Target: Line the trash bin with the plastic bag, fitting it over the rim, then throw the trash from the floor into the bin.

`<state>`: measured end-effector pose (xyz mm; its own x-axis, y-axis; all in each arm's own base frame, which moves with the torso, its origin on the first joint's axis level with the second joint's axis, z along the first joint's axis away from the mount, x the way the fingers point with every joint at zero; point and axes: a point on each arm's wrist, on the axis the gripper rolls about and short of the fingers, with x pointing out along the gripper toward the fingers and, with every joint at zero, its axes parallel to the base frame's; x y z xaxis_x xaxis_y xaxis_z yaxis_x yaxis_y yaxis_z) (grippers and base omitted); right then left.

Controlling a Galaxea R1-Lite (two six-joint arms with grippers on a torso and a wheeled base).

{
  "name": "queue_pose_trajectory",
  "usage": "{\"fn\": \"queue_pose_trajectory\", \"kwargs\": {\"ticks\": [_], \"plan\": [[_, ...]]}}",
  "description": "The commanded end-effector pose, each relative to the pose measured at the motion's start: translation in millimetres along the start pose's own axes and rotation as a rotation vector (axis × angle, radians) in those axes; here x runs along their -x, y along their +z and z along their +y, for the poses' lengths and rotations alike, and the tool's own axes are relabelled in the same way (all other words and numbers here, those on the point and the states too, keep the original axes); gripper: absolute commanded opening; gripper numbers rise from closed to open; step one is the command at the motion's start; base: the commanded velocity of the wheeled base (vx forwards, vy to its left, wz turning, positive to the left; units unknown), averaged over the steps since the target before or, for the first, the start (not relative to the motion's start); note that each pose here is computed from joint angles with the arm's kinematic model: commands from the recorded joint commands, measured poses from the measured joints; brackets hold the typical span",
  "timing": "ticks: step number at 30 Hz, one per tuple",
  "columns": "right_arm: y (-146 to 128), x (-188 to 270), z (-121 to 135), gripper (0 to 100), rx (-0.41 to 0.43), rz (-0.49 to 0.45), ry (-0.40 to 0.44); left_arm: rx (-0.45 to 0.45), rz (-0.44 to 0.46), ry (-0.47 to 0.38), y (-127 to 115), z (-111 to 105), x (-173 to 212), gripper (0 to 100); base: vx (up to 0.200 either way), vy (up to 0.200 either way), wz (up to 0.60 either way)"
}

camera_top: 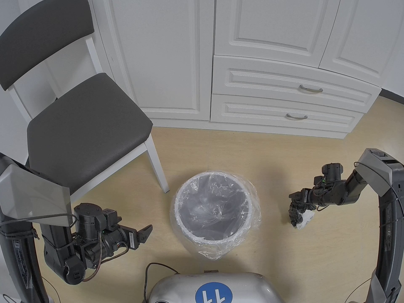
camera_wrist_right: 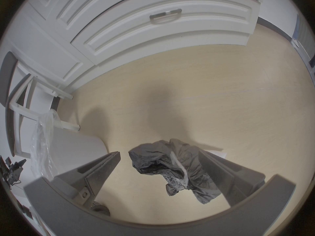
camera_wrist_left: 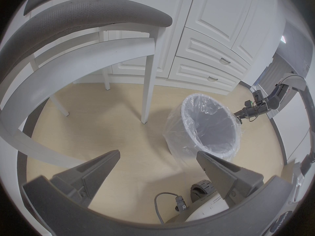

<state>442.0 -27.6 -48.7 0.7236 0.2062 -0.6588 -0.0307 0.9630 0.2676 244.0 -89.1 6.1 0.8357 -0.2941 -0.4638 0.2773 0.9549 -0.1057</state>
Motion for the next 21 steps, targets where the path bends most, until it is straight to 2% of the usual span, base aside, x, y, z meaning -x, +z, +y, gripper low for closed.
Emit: {"fn": "queue_pose_trajectory", "kwargs": {"ticks": [1,11,13,16,17,21], "plan": [[-8.9,-10.5,0.5,100,0.002,0.024,0.005,0.002,0.007,0.003,-1.2,0.9,1.5,100,0.000,0.000,0.00],[-0.4,-16.0,0.6,100,0.014,0.058,-0.012,0.000,-0.013,0.002,2.9,0.4,2.5,100,0.000,0.000,0.00],[2.1,-17.3,-0.2,100,0.054,0.115,-0.051,-0.002,-0.041,-0.003,9.1,-0.7,5.9,100,0.000,0.000,0.00],[3.9,-18.0,0.4,100,0.072,0.148,-0.056,-0.005,-0.054,-0.004,12.2,-1.1,9.1,100,0.000,0.000,0.00],[4.3,-18.2,1.2,0,0.074,0.147,-0.055,-0.004,-0.057,-0.003,13.0,-0.8,10.0,100,0.000,0.000,0.00],[2.7,-18.1,1.0,0,0.076,0.152,-0.055,-0.003,-0.059,-0.002,13.3,-0.4,10.2,100,0.000,0.000,0.00]]}}
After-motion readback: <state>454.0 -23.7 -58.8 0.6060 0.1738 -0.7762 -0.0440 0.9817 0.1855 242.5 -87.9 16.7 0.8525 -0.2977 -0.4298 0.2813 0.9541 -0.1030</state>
